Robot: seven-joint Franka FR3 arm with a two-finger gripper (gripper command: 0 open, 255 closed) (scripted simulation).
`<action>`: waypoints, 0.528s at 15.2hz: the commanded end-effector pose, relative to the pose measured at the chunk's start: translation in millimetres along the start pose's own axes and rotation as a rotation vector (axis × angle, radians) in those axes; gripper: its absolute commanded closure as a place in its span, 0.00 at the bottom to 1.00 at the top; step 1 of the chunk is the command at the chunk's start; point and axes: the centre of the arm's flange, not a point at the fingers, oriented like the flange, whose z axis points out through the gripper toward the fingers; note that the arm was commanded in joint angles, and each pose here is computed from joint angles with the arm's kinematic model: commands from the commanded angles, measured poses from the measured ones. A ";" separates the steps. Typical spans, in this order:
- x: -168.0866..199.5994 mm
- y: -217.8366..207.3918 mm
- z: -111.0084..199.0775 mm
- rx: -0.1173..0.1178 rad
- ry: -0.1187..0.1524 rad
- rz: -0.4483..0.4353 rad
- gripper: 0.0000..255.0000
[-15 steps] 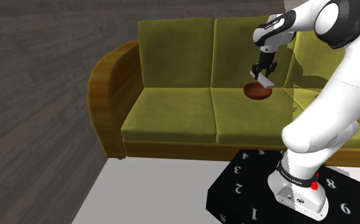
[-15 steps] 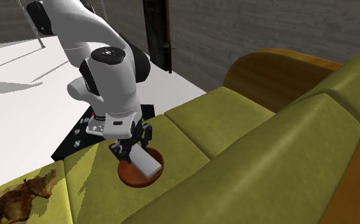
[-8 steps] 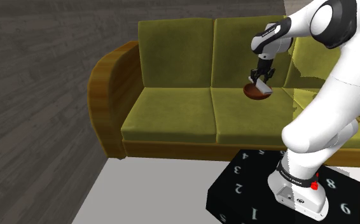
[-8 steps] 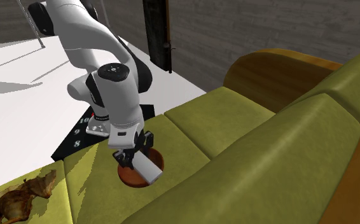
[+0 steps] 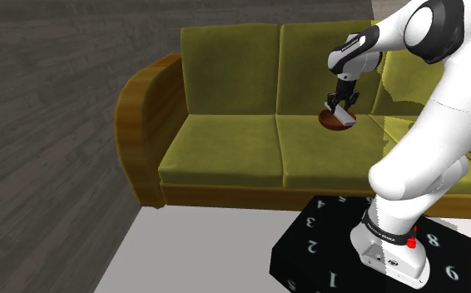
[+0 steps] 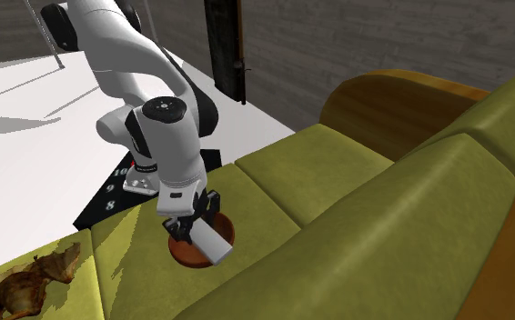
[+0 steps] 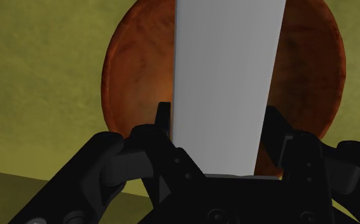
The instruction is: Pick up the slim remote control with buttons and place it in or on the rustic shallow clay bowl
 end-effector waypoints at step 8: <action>0.0 0.0 -13.3 0.000 0.000 0.000 0.00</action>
